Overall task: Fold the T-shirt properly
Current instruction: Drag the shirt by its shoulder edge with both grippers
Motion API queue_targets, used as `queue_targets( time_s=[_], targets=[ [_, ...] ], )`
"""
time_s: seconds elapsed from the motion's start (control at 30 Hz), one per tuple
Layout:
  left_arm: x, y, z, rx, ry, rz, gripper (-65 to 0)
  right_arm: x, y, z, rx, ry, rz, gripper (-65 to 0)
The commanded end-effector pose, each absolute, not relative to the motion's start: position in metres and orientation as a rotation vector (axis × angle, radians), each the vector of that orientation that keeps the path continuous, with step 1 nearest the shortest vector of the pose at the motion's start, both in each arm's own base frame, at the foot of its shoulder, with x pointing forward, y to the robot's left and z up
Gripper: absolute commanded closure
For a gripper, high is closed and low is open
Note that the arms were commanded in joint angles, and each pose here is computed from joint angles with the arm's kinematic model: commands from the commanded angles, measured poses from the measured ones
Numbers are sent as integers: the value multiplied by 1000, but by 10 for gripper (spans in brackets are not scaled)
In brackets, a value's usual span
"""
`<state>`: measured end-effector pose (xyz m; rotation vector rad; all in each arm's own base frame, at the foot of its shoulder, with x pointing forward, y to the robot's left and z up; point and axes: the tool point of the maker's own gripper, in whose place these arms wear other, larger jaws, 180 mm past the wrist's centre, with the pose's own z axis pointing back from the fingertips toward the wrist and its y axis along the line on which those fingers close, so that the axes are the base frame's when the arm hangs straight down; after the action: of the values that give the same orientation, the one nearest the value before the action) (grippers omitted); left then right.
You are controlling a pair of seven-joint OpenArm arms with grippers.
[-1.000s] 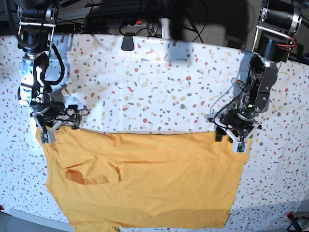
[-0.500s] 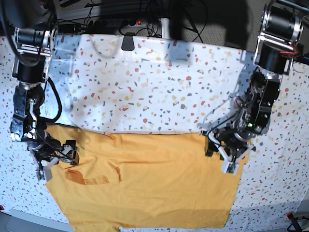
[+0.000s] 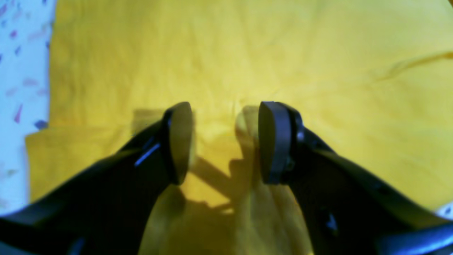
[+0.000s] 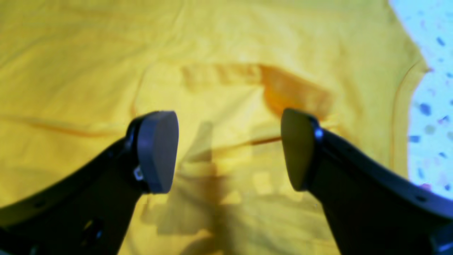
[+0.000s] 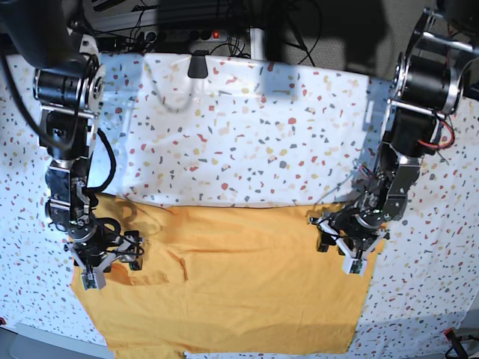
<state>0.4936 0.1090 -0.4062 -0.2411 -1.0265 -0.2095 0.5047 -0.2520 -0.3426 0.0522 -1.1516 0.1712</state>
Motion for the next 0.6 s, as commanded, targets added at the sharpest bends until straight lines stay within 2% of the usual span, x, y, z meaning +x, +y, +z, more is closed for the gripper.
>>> queue_targets(
  time_s=[0.0,0.17,0.37,0.57],
  targets=[
    [512,108,-381,-249,-1098,-201,-292,518,-266,-319,13,-1229,145,-445],
    [506,108,-391,-249,-1075,-196,-292,503,-286,-363,-60,-1136,51,-445],
    [493,117,-412,-219,-954,-210,-292,467,-280,-420,-35,-858,37,-445],
    [485,110,-412,-310,-926,-249,-292,452,-277,-427,-6,-803,23,-444]
  ],
)
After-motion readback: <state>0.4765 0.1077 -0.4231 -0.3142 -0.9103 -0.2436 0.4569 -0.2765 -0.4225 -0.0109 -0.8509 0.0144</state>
